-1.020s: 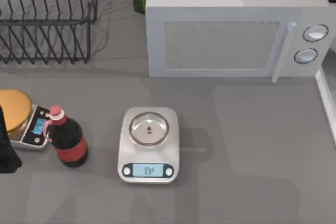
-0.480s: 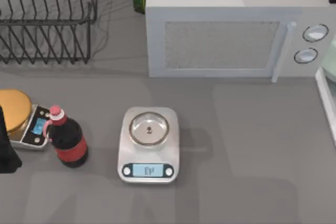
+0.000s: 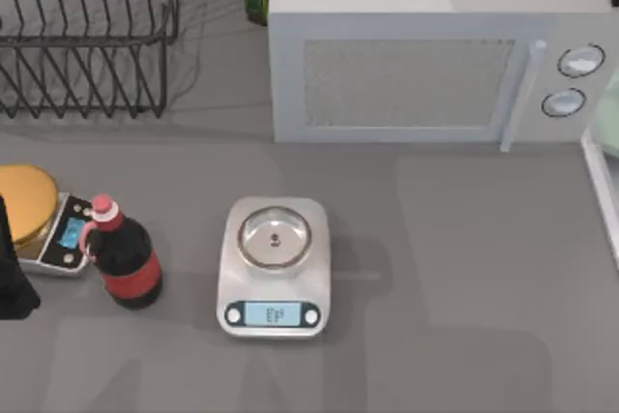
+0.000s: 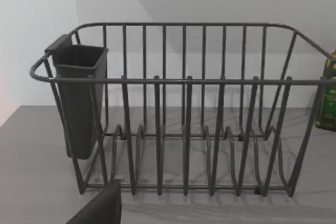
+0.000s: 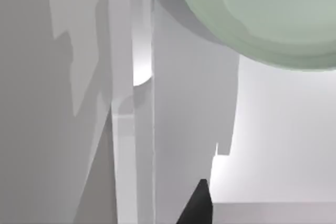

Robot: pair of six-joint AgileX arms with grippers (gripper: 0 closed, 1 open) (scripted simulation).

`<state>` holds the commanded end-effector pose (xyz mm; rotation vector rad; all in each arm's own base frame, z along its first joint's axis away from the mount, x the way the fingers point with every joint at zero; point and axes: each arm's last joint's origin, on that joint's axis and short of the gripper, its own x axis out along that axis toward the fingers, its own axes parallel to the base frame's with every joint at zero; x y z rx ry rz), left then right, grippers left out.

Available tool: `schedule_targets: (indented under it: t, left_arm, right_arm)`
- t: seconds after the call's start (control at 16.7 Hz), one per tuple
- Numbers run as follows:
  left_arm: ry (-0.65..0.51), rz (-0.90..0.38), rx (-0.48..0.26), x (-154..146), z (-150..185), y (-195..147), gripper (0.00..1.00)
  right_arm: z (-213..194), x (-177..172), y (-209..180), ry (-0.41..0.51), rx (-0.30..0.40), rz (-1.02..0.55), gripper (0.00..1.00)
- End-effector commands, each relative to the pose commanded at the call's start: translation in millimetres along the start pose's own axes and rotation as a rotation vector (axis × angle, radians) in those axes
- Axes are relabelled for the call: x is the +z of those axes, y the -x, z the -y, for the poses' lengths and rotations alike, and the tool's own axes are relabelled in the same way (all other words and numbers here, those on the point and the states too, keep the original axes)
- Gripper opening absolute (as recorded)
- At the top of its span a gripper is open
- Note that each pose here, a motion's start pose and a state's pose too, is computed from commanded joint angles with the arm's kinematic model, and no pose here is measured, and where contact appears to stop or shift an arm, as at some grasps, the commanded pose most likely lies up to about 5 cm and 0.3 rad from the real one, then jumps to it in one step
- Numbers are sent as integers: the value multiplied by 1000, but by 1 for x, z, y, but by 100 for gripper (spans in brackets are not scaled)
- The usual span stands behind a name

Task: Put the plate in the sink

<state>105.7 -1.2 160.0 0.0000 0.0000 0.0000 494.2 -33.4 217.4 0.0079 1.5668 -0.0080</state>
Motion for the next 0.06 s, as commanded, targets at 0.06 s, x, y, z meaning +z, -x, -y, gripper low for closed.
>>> schedule_targets:
  t: [0.06]
  left_arm:
    - [0, 0, 0, 0, 0, 0, 100]
  right_arm:
    - [0, 0, 0, 0, 0, 0, 100]
